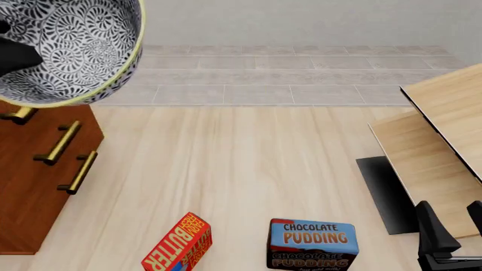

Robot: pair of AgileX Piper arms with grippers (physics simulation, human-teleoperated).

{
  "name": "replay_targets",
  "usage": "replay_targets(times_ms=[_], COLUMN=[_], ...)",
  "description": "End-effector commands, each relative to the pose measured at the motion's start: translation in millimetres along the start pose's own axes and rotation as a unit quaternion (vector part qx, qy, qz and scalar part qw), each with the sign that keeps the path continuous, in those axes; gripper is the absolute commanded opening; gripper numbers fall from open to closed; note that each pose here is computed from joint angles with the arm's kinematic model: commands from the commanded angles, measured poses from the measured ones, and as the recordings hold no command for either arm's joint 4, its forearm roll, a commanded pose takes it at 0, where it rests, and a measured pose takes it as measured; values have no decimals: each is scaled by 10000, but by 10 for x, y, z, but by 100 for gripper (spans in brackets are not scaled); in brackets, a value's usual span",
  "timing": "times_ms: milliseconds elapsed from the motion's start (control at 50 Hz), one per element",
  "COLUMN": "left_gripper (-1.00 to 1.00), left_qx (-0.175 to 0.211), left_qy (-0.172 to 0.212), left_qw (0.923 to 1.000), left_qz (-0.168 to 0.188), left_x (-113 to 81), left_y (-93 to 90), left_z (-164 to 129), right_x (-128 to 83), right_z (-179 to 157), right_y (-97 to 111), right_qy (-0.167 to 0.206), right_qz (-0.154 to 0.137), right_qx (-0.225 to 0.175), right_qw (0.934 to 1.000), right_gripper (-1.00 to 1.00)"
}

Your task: Close the top drawer of the cabinet and put the bowl on top of it.

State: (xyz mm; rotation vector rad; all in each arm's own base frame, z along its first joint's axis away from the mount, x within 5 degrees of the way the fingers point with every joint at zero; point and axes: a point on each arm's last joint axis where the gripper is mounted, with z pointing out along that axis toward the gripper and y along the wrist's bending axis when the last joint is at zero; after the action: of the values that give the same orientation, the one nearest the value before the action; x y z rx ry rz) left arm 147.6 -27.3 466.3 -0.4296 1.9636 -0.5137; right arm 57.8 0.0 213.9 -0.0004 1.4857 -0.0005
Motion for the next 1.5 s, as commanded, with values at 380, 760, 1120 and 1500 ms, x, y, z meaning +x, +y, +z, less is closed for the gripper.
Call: replay_targets(times_ms=[380, 760, 1120, 1500], left_gripper=[-100, -100, -100, -100], left_qx=[-313, -651, -868, -1128], left_qy=[-473, -757, -966, -1086], left_qw=[9983, 9947, 9905, 9855], left_qz=[-116, -263, -446, -656], left_x=[-330, -493, -507, -459], left_y=[-44, -3, 84, 246], left_z=[-312, -369, -392, -282], right_x=[-1, -1, -1, -1], right_z=[-5, -5, -5, -6], right_y=[0, 0, 0, 0], right_qy=[-3, -3, -2, -3], right_qz=[1, 1, 3, 1], right_qx=[0, 0, -1, 1], right_qw=[10000, 10000, 10000, 10000], right_gripper=[100, 100, 100, 100])
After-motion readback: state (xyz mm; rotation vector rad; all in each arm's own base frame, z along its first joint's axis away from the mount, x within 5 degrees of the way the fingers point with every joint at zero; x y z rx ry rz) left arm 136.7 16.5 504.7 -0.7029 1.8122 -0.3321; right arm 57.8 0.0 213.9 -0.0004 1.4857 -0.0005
